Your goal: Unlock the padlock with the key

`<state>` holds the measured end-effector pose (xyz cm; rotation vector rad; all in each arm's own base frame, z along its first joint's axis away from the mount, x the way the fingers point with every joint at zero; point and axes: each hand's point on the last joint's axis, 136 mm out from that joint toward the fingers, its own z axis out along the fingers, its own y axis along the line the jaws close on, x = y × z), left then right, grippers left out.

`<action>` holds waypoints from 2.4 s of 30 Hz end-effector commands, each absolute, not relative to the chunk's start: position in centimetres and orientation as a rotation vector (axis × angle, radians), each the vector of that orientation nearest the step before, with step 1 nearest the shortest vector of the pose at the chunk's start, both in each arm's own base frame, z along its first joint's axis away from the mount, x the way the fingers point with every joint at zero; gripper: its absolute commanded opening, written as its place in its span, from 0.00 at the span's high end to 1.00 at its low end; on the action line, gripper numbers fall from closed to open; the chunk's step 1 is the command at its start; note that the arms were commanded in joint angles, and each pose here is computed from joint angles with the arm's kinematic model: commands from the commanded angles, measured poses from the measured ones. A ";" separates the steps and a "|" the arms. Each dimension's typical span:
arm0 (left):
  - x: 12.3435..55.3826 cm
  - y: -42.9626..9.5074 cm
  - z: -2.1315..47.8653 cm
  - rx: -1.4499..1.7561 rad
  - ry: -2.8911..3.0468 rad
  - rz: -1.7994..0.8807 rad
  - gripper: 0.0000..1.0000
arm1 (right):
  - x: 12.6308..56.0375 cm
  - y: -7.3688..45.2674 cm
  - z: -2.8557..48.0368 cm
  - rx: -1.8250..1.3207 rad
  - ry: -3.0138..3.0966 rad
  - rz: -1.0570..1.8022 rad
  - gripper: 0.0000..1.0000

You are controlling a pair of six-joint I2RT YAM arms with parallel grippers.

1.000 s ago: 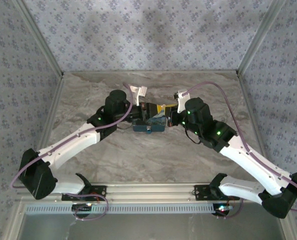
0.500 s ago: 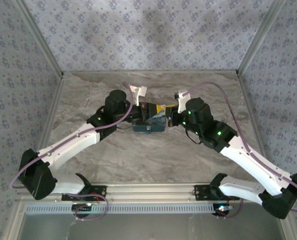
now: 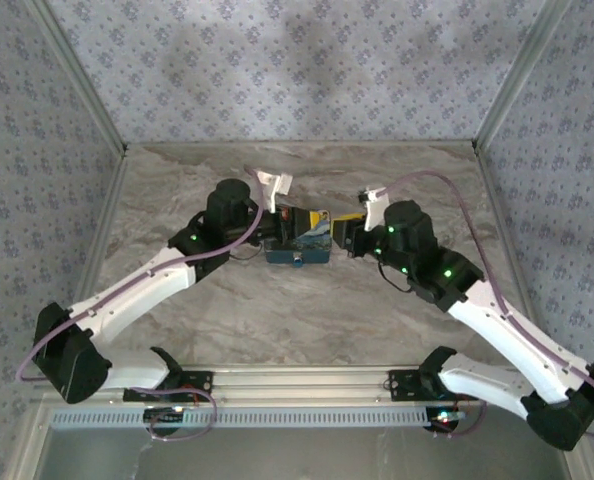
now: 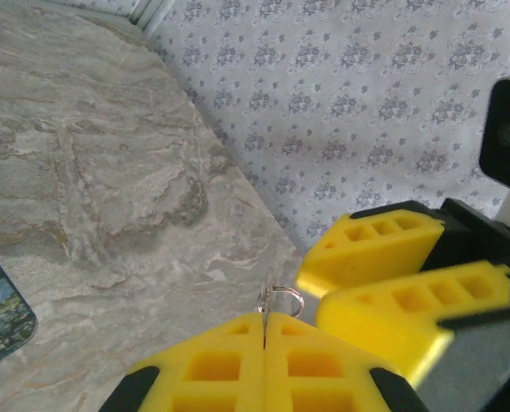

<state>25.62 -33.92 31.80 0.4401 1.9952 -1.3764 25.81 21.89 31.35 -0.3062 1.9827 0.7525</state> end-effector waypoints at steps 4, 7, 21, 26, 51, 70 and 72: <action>23.7 -33.9 34.3 0.615 1.973 -1.442 1.00 | 24.5 21.9 33.5 -0.326 1.919 1.047 0.79; 22.6 -34.5 34.6 0.690 1.966 -1.517 1.00 | 24.3 22.1 34.1 -0.337 1.883 1.153 0.80; 21.1 -35.1 35.4 0.801 1.960 -1.592 1.00 | 22.4 23.6 35.8 -0.453 1.781 1.344 0.81; 21.0 -35.0 35.4 0.806 1.961 -1.591 1.00 | 22.4 23.7 35.6 -0.463 1.787 1.341 0.84; 20.8 -35.0 35.6 0.811 1.942 -1.601 1.00 | 23.1 23.6 34.2 -0.446 1.835 1.307 0.74; 21.1 -35.0 35.5 0.796 1.949 -1.587 1.00 | 23.1 23.4 34.3 -0.432 1.819 1.292 1.00; 21.2 -35.0 35.4 0.789 1.949 -1.588 1.00 | 23.1 23.4 34.4 -0.426 1.808 1.301 1.00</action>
